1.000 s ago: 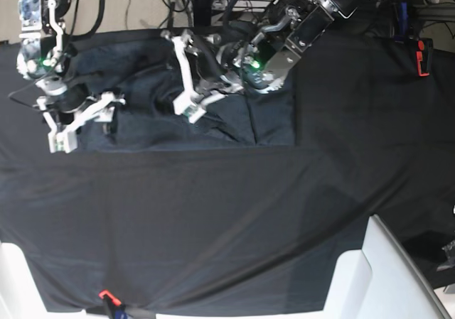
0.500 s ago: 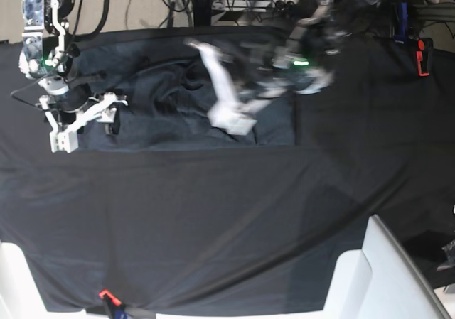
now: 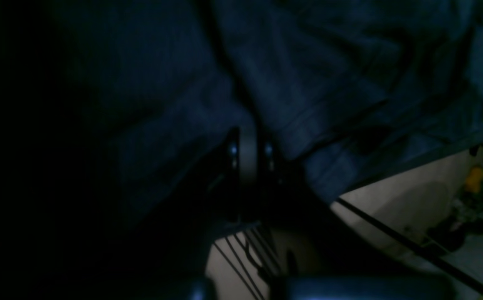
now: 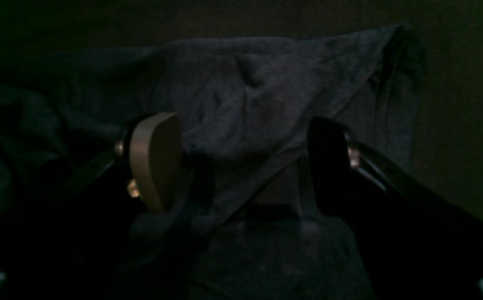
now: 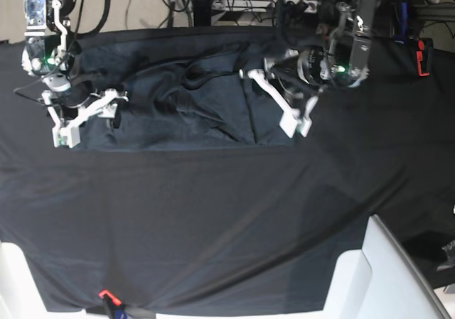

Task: Fold the T-shirt properly
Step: 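Pull the grasped fabric with the left gripper back toward its side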

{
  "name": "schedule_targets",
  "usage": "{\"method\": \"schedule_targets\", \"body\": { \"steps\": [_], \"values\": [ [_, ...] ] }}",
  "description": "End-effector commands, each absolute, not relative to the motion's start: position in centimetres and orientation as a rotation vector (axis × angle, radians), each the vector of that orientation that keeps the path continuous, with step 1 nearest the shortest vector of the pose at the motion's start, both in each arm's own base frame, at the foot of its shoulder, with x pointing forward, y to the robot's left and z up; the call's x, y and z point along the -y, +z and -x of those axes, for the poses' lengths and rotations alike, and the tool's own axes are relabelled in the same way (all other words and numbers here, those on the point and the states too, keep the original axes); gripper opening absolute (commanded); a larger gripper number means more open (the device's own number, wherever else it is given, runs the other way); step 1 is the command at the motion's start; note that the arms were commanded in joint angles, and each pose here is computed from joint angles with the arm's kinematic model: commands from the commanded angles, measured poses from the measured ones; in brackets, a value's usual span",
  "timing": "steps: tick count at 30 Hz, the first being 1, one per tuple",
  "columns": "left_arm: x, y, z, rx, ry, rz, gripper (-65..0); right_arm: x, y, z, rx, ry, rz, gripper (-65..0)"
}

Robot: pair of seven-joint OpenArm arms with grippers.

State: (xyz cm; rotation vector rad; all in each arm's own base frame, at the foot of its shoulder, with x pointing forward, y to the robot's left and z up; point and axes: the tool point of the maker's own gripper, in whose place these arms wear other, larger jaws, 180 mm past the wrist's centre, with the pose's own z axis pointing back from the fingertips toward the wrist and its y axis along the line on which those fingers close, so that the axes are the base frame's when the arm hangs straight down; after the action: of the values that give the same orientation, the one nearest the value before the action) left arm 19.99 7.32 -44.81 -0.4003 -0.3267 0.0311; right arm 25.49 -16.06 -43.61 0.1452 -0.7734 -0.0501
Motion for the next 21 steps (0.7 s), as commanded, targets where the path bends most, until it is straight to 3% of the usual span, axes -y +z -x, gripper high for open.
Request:
{"method": "schedule_targets", "body": {
  "steps": [1,21],
  "values": [
    [-7.2,-44.7,-20.4,0.337,0.071,0.406,-65.0,16.2,-42.7,-26.3,0.813,-0.045,-0.147,-21.0],
    [-4.9,-46.2,-21.8,0.278,0.191,0.437,-65.0,16.3,-42.7,-26.3,0.817,-0.048,-0.145,-21.0]
  ]
}}
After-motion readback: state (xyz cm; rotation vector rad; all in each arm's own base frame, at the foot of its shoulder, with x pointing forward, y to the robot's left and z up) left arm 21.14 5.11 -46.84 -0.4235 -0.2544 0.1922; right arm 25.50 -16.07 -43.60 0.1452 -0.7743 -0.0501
